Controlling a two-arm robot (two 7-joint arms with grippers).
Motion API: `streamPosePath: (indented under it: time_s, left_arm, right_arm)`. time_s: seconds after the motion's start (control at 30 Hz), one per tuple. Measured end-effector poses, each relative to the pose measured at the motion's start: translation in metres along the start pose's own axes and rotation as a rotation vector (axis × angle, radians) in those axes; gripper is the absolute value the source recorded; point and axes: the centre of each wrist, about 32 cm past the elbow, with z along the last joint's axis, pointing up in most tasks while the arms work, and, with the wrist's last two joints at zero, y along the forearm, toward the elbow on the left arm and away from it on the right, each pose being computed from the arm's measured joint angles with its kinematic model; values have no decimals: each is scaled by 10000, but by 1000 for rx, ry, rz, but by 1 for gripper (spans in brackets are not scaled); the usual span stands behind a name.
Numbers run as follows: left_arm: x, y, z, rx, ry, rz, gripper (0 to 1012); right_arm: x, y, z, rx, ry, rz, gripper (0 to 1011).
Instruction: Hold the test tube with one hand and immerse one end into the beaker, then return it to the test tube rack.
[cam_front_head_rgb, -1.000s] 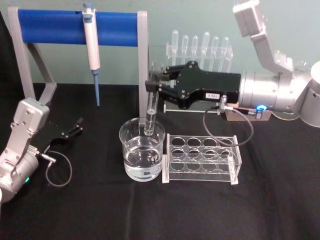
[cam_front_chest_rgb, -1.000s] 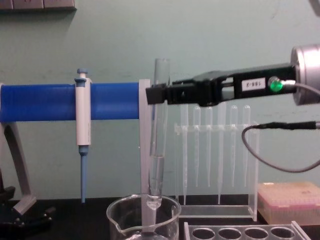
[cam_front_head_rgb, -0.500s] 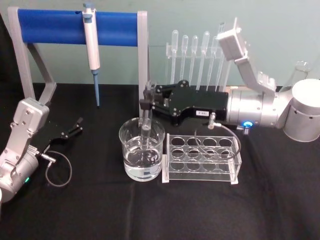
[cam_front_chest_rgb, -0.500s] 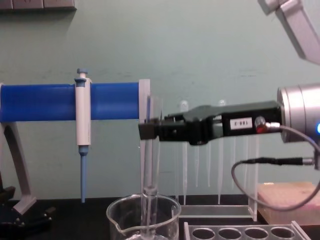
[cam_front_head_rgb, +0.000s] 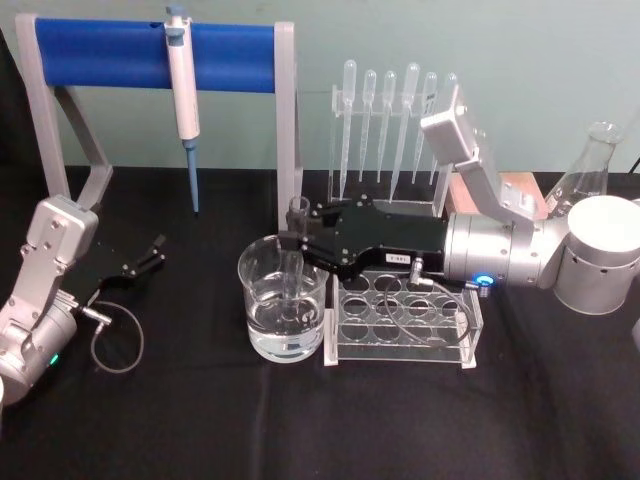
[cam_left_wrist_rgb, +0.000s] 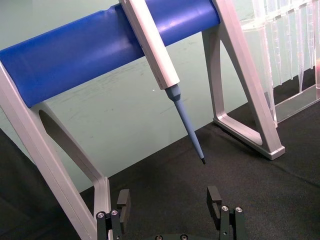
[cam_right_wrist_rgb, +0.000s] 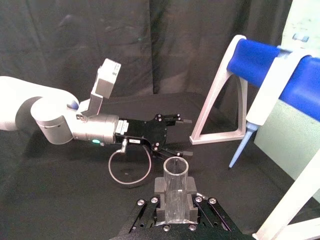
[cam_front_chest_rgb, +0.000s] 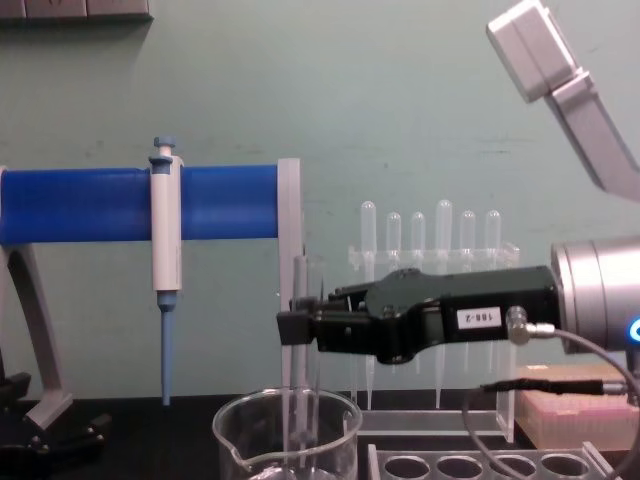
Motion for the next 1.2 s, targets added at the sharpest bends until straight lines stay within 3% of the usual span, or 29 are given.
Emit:
streamPosePath:
  time_s: [0.3, 0.53, 1.2]
  left_arm:
    - [0, 0, 0, 0, 0, 0, 1000]
    - [0, 0, 0, 0, 0, 0, 1000]
    - [0, 0, 0, 0, 0, 0, 1000]
  right_arm:
    - [-29, 32, -122, -6, -8, -9, 241]
    - [-43, 29, -154, -5, -40, -21, 241]
    - [-81, 58, -238, 7, -28, -36, 241]
